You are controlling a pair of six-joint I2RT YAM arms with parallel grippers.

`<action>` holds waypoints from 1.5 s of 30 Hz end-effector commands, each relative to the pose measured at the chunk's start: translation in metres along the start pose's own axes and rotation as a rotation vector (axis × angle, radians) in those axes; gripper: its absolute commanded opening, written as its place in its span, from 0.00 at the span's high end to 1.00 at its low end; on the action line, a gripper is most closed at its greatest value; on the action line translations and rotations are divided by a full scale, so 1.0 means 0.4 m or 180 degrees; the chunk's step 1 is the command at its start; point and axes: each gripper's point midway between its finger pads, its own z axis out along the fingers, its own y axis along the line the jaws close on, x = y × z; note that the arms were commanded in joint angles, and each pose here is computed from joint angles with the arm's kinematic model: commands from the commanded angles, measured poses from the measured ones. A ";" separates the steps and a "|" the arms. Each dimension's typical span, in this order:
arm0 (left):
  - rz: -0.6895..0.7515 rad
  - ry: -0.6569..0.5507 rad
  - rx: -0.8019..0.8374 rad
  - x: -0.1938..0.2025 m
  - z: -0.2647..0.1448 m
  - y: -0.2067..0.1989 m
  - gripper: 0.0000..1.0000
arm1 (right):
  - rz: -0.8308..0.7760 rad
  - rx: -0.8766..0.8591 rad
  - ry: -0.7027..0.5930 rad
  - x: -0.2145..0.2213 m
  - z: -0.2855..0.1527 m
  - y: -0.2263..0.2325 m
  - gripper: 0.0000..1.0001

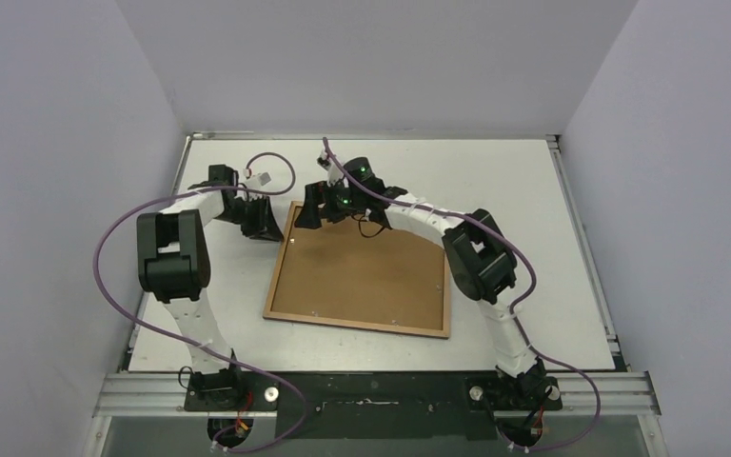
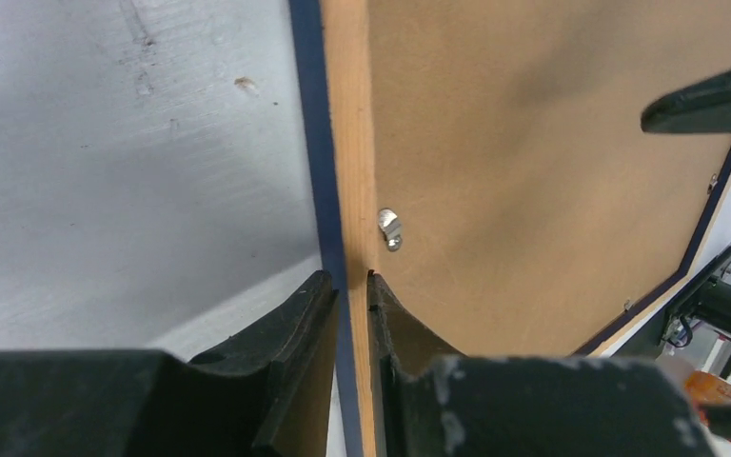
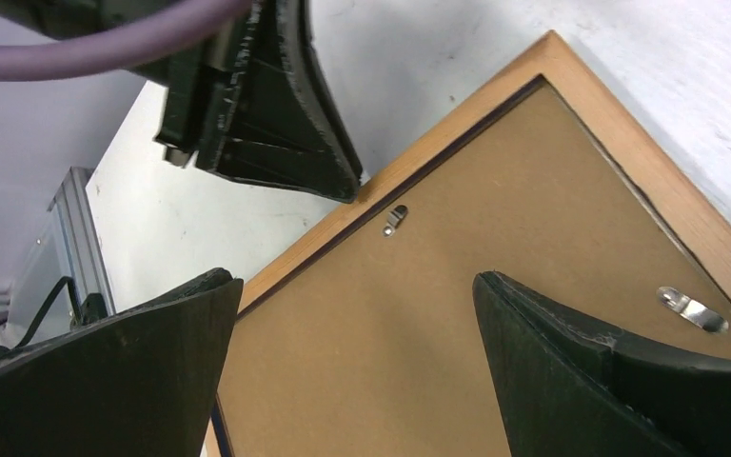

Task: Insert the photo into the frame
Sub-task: Install the photo frame at the center of the board.

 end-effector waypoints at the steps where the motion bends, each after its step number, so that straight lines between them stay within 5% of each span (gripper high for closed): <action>1: -0.0028 -0.0086 0.0100 -0.028 0.013 0.010 0.83 | -0.0372 -0.0286 0.0001 -0.015 0.031 0.065 0.02; 9: -0.0064 -0.0051 0.0160 -0.029 0.033 0.017 0.85 | -0.0513 -0.0267 0.0091 0.028 0.092 0.069 0.04; 18: -0.0140 0.0081 0.0324 -0.008 0.070 0.010 1.00 | -0.0542 -0.0265 0.0154 0.063 0.111 0.056 0.04; 45: -0.0143 0.0249 0.0401 0.033 0.100 -0.001 1.00 | -0.0432 -0.0247 0.0095 0.096 0.138 0.045 0.04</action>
